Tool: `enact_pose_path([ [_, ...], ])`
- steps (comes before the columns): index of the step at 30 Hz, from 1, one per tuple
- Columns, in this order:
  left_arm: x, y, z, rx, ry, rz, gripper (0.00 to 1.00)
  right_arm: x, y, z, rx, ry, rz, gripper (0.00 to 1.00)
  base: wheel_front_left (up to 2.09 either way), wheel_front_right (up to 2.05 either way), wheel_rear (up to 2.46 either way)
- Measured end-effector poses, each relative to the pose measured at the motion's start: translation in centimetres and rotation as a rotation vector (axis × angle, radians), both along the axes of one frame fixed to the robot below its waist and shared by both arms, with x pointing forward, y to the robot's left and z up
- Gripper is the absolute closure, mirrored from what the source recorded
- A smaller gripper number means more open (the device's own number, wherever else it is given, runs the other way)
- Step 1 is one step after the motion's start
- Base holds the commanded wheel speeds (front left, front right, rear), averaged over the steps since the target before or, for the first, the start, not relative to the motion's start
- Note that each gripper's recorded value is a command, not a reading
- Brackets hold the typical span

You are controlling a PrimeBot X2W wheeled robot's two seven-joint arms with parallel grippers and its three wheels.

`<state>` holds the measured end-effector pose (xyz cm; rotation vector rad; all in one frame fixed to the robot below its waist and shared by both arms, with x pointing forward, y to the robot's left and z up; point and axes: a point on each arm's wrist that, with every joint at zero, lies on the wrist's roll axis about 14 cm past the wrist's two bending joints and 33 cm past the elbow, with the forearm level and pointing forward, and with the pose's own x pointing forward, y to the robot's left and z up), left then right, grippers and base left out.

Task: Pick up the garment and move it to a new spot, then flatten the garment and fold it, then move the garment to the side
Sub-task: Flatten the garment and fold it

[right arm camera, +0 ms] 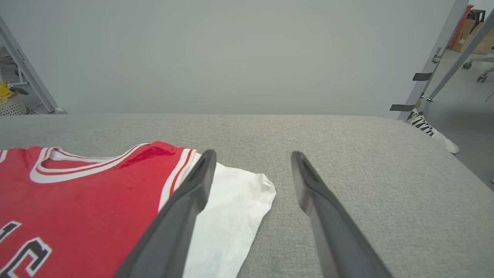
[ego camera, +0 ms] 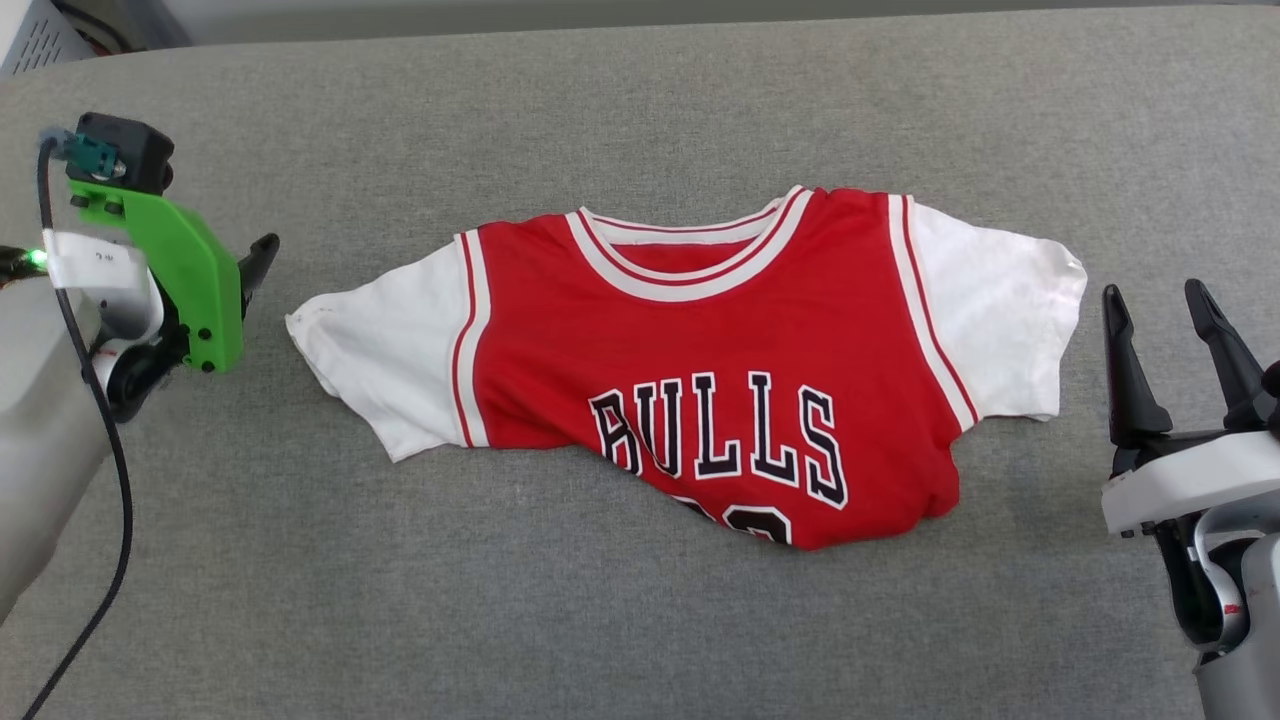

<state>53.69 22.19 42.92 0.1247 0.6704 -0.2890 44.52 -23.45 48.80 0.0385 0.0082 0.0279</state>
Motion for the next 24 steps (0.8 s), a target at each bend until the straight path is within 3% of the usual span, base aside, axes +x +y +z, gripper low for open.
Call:
enact_pose_path([
  [9,0.0,-1.7,2.2,0.003,0.169,-0.060,0.00,-0.1,0.3,-0.3,-0.001,0.012,0.011,0.00,0.00,0.00,0.00],
  [24,-2.6,-2.2,-4.8,0.043,0.480,-0.082,0.00,-0.2,-1.0,-2.2,-0.016,0.064,-0.023,0.00,0.00,0.00,0.00],
])
